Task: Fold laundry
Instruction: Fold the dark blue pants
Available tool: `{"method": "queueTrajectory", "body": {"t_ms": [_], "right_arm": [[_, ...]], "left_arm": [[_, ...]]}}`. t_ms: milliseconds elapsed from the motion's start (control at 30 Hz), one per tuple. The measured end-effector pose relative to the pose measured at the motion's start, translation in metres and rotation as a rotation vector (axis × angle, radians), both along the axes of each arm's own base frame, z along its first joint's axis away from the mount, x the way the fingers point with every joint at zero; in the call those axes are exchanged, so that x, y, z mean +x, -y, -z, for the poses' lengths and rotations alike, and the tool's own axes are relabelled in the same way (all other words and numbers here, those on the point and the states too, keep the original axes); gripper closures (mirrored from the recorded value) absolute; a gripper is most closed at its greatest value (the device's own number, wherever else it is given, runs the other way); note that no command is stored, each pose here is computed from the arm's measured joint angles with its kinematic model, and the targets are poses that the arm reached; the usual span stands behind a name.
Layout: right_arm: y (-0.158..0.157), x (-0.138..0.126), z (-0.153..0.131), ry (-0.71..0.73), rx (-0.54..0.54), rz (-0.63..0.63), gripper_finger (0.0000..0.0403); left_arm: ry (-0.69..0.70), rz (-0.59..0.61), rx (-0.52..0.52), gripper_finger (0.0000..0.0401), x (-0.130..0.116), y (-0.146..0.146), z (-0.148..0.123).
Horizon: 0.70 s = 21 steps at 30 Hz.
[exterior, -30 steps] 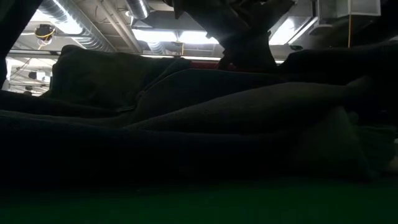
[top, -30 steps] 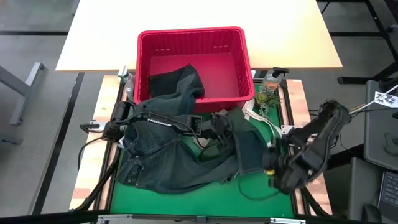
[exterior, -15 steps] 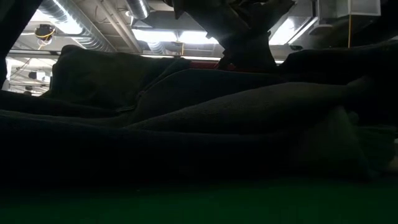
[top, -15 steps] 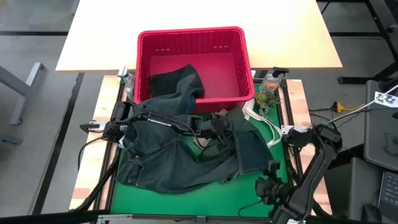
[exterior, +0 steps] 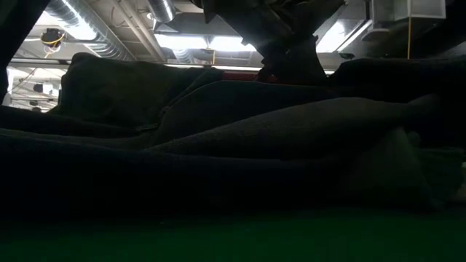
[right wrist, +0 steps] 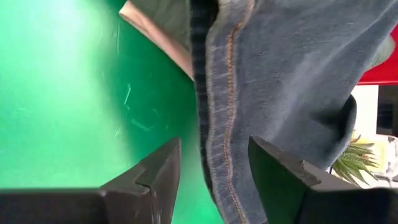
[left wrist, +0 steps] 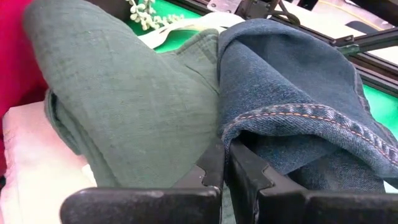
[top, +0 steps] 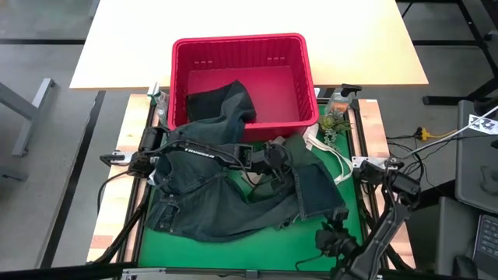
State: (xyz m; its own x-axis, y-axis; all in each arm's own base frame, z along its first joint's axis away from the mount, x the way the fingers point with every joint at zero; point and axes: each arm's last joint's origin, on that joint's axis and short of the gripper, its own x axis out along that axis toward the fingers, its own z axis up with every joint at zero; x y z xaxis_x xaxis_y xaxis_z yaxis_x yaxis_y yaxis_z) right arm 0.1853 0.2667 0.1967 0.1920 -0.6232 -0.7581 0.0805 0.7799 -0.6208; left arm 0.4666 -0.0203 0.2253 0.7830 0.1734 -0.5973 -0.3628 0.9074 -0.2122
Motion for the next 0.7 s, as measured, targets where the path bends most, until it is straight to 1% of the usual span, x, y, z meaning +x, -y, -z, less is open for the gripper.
{"method": "queueTrajectory", "body": {"t_ms": [300, 433, 533, 600, 700], "right_arm": [[-0.002, 0.002, 0.022, -0.020, -0.073, -0.006, 0.0215], [0.010, -0.006, 0.037, -0.033, -0.127, 0.050, 0.0215], [0.019, -0.012, 0.047, -0.014, -0.163, 0.100, 0.0215], [0.022, -0.014, 0.054, 0.007, -0.159, 0.125, 0.0215], [0.024, -0.015, 0.065, 0.017, -0.117, 0.131, 0.0215]], "left_arm": [[0.000, 0.001, 0.000, 0.0396, 0.000, 0.000, 0.000], [0.000, 0.001, -0.001, 0.0396, 0.000, 0.000, 0.000], [0.000, 0.004, -0.003, 0.0396, 0.000, 0.000, 0.000], [0.000, 0.004, -0.003, 0.0396, 0.000, 0.000, 0.000], [0.000, 0.004, -0.003, 0.0396, 0.000, 0.000, 0.000]]}}
